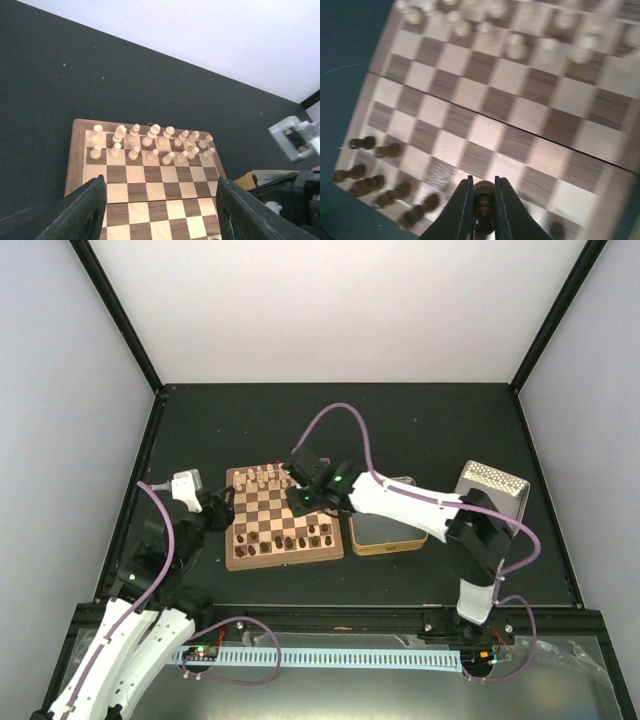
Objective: Set up the chess pieces on the board
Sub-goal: Place the chess piece on the chessboard.
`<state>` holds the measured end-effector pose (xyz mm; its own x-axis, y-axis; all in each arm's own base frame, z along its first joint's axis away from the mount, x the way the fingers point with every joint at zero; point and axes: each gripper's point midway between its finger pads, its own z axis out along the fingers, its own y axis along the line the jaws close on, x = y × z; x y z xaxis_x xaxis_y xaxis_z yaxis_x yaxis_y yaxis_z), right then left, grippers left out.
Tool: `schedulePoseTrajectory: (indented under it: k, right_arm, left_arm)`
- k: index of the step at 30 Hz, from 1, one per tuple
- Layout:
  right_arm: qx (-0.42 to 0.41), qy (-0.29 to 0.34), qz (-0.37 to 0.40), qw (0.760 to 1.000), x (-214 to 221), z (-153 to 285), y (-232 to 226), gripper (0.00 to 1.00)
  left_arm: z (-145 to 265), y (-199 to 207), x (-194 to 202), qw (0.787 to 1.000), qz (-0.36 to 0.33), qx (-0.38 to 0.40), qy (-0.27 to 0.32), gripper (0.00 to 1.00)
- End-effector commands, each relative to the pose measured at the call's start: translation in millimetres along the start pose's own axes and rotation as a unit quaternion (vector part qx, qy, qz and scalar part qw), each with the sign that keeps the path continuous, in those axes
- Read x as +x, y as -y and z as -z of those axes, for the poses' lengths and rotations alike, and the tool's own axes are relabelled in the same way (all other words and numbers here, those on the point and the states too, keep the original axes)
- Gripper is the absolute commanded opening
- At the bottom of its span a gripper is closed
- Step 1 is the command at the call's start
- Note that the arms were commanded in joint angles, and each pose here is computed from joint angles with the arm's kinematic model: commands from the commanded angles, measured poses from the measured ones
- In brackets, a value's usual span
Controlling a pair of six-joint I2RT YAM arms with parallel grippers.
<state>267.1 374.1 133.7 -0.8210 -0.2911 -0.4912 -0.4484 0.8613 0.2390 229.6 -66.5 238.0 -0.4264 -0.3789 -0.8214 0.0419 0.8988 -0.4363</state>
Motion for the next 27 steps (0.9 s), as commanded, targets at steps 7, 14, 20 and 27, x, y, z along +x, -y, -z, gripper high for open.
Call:
schedulePoseTrajectory:
  k: [7,14,20,27]
  right_arm:
    - [-0.037,-0.070,0.096,0.992,19,-52,-79,0.05]
    - [-0.033,-0.097,0.122,0.987,30,-70,-95,0.06]
    - [-0.026,-0.116,0.137,0.983,38,-81,-98,0.07]
    - [-0.027,-0.131,0.144,0.981,45,-89,-101,0.09]
  left_arm:
    - [29,-13,-21,0.998,0.014,-0.031,0.051,0.62]
    - [32,-16,-18,0.998,0.013,-0.035,0.048,0.62]
    - [32,-17,-16,0.998,0.012,-0.037,0.045,0.62]
    - [31,-19,-14,0.998,0.010,-0.040,0.043,0.62]
